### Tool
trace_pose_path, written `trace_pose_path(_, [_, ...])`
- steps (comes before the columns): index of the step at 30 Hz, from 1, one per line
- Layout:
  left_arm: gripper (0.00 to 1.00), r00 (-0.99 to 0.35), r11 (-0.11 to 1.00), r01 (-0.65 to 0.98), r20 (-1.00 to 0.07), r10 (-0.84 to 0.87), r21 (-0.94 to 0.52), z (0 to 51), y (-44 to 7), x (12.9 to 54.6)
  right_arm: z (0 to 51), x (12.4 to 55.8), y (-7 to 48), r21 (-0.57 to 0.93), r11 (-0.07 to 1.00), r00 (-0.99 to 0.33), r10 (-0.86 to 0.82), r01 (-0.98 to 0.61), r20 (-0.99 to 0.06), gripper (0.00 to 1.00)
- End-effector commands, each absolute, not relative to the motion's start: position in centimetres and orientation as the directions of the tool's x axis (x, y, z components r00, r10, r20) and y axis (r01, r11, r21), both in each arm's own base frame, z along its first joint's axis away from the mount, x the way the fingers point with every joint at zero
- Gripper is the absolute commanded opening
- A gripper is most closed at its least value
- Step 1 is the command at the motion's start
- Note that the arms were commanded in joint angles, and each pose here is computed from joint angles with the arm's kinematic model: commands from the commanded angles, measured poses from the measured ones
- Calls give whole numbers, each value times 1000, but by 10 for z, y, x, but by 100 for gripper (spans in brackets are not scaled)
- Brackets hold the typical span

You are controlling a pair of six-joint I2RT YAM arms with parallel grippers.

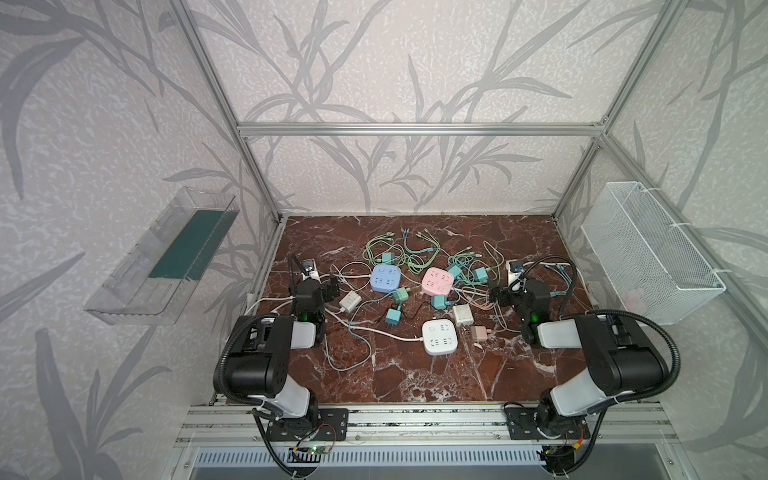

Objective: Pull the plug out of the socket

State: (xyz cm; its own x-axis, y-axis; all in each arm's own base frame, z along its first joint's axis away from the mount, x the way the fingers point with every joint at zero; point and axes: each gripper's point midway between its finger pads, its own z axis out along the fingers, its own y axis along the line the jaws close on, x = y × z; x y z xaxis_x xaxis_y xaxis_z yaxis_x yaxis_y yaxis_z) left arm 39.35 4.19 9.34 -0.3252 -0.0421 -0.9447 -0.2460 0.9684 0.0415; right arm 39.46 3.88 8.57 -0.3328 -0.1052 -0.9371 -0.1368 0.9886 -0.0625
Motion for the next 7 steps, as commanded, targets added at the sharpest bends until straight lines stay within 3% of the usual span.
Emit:
trace_pose_path(1, [99,-310,971,-234,-950,-28,47,96,41,395,92,398,37,-62,991,-304,-97,-122,-948,99])
trace_pose_path(7, [99,-308,972,-232,-951,-27,47,96,40,395,93,399,36,-62,991,-303,-96,-121,-948,99])
